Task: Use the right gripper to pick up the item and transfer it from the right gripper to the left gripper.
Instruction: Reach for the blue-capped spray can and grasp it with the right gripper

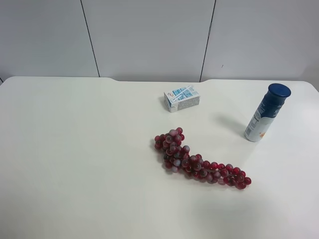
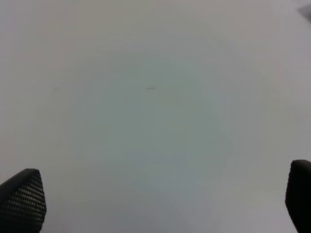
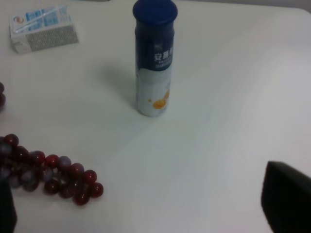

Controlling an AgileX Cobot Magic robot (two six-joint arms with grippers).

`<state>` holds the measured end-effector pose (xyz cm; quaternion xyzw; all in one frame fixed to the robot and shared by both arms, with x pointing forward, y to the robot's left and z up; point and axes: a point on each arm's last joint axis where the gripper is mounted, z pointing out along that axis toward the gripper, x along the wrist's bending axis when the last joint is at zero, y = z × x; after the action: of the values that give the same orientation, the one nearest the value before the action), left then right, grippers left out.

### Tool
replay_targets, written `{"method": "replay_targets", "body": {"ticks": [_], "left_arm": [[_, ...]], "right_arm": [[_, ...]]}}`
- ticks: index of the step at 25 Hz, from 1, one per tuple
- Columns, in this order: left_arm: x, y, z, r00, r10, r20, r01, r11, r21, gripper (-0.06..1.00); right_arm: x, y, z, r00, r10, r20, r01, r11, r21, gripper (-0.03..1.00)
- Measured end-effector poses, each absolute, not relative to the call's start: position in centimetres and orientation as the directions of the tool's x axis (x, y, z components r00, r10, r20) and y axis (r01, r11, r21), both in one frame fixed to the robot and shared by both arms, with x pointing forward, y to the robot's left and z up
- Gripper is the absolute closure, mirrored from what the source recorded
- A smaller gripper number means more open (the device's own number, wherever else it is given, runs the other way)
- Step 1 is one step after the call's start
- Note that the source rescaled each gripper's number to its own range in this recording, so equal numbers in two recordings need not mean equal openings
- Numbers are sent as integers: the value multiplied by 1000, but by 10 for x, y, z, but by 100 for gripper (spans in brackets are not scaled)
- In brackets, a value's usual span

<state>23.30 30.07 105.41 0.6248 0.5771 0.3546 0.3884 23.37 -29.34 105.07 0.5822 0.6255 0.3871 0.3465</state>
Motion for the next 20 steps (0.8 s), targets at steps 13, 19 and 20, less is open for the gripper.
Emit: {"method": "replay_targets", "body": {"ticks": [13, 19, 20], "left_arm": [[233, 301, 1054, 83, 997, -6, 446, -32, 895, -6], [233, 301, 1054, 83, 997, -6, 446, -32, 895, -6], [233, 301, 1054, 83, 997, -6, 446, -32, 895, -6]], "right_arm": [[234, -293, 1051, -82, 996, 17, 460, 23, 888, -3], [234, -293, 1051, -82, 996, 17, 460, 23, 888, -3], [234, -293, 1051, -82, 996, 17, 460, 23, 888, -3]]}}
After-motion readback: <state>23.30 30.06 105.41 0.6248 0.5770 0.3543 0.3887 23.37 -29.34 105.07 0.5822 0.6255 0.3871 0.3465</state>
